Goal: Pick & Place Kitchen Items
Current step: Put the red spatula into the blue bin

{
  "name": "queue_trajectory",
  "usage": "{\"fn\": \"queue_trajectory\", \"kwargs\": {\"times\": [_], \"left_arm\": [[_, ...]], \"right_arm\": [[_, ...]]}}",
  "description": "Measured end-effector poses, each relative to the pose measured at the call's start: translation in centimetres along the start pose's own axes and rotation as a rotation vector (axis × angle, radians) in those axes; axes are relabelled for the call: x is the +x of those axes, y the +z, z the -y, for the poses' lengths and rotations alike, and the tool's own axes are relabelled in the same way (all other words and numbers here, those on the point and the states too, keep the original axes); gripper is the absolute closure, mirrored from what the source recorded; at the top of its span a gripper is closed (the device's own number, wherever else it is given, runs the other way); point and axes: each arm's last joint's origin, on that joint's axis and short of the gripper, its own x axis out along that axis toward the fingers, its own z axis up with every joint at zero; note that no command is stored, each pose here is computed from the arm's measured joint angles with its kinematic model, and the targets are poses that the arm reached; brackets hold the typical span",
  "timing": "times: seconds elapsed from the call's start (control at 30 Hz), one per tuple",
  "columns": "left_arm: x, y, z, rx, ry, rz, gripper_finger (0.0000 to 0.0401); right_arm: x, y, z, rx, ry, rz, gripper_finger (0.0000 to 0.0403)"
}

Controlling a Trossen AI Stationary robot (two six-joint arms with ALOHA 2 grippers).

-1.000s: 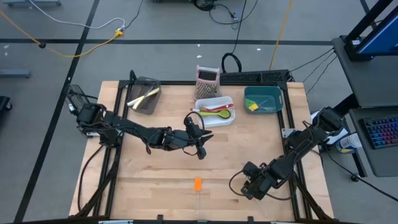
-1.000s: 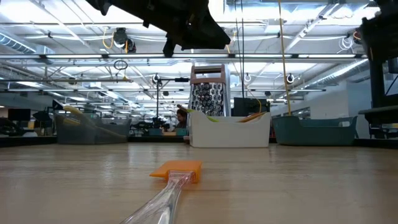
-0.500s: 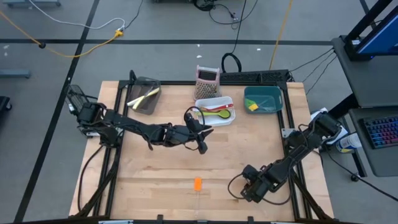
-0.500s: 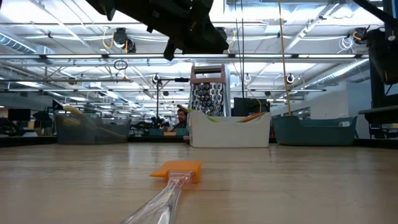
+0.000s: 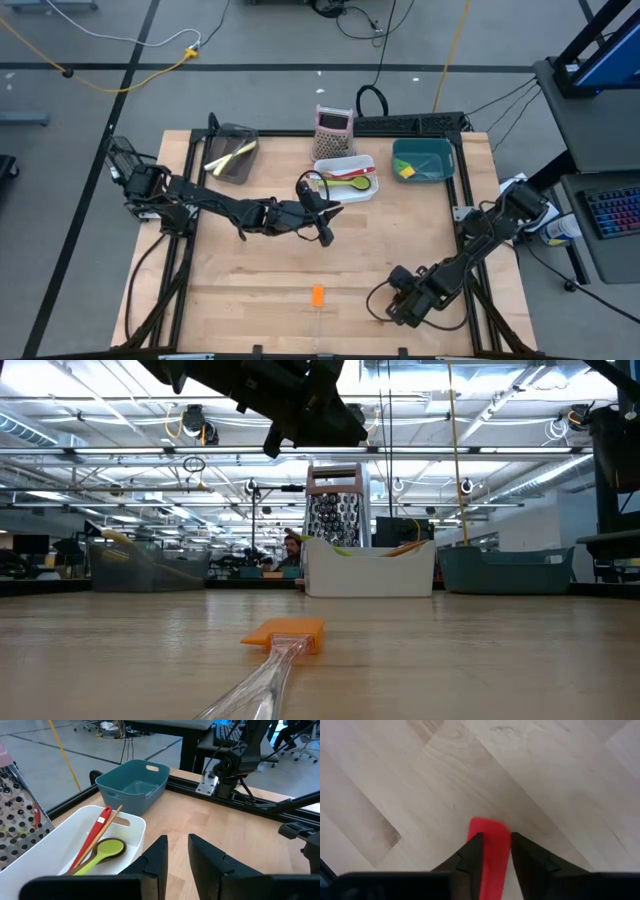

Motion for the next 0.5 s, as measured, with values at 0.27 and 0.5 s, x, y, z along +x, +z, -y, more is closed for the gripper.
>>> {"fn": "queue_trajectory", "kwargs": {"times": [0.27,0.5], "left_arm": [[0.00,-0.01,0.00,-0.003,0.000,-0.001,0.0325],[0.00,-0.06,-0.01,-0.002,0.001,-0.005,0.0325]], "right_arm": [[0.04,0.05,-0.30,-0.034,0.029,0.012,0.0383],[0.03,0.05,-0.37,-0.086,0.036,0.009,0.0402]]}}
